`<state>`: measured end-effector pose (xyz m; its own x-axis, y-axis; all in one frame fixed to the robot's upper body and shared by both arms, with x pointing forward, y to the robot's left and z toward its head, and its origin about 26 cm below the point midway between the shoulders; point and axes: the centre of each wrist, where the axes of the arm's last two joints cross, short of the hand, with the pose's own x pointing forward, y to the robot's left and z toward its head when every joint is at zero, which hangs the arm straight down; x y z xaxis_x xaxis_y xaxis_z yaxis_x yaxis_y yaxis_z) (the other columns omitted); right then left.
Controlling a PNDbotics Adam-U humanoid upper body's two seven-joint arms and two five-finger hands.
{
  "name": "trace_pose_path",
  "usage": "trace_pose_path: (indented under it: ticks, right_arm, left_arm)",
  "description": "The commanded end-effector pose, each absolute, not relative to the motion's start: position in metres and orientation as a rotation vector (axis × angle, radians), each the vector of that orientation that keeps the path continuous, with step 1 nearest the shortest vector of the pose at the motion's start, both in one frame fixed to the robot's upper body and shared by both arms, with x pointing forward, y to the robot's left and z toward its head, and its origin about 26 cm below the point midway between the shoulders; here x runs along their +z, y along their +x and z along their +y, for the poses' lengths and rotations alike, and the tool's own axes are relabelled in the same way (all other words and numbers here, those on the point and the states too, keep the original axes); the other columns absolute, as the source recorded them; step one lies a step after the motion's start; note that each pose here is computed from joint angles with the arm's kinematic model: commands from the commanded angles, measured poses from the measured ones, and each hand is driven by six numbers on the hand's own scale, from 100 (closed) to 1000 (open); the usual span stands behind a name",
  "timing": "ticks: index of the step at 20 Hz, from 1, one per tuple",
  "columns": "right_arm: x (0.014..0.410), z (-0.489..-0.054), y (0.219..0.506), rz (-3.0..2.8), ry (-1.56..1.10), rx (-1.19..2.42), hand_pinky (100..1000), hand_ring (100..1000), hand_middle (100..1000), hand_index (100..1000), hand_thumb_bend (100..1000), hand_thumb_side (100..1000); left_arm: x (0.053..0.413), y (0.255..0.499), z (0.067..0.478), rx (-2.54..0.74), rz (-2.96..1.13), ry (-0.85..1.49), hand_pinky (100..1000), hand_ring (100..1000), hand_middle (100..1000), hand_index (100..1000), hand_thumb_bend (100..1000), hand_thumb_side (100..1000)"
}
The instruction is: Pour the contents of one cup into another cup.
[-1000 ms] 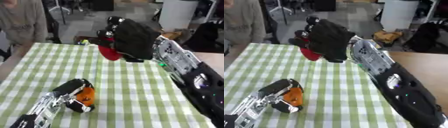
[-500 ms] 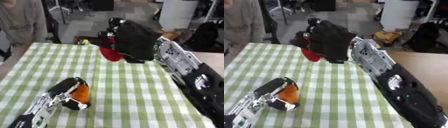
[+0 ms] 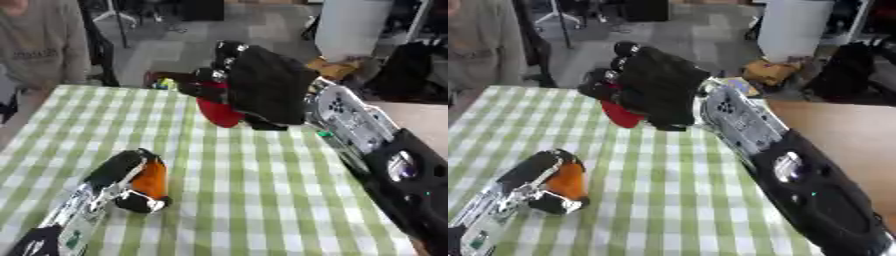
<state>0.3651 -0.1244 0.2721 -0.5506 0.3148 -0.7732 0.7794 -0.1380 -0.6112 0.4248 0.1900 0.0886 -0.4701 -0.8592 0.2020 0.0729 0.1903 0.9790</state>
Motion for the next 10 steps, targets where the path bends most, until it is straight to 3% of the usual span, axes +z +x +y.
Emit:
trace_pose_path:
  ticks: [1,4,10]
  right_arm:
    - [0.280,-0.127,0.364,1.775,1.227,-1.712,607,318,542,865,100,100]
    - [0.276,-0.130,0.365,1.843,1.218,-1.712,553,289,474,862,100,100]
    - [0.270,-0.144,0.361,2.063,1.197,-1.678,484,249,357,853,100,100]
  left_arm:
    - [0.096,0.427,0.202,-1.363,-1.653,0.811,524,532,492,732,1000,525]
    - [0.099,0.425,0.203,-1.337,-1.688,0.811,586,629,585,790,1000,662]
    - [0.107,0.423,0.212,-1.237,-1.752,0.790,624,719,670,813,1000,762]
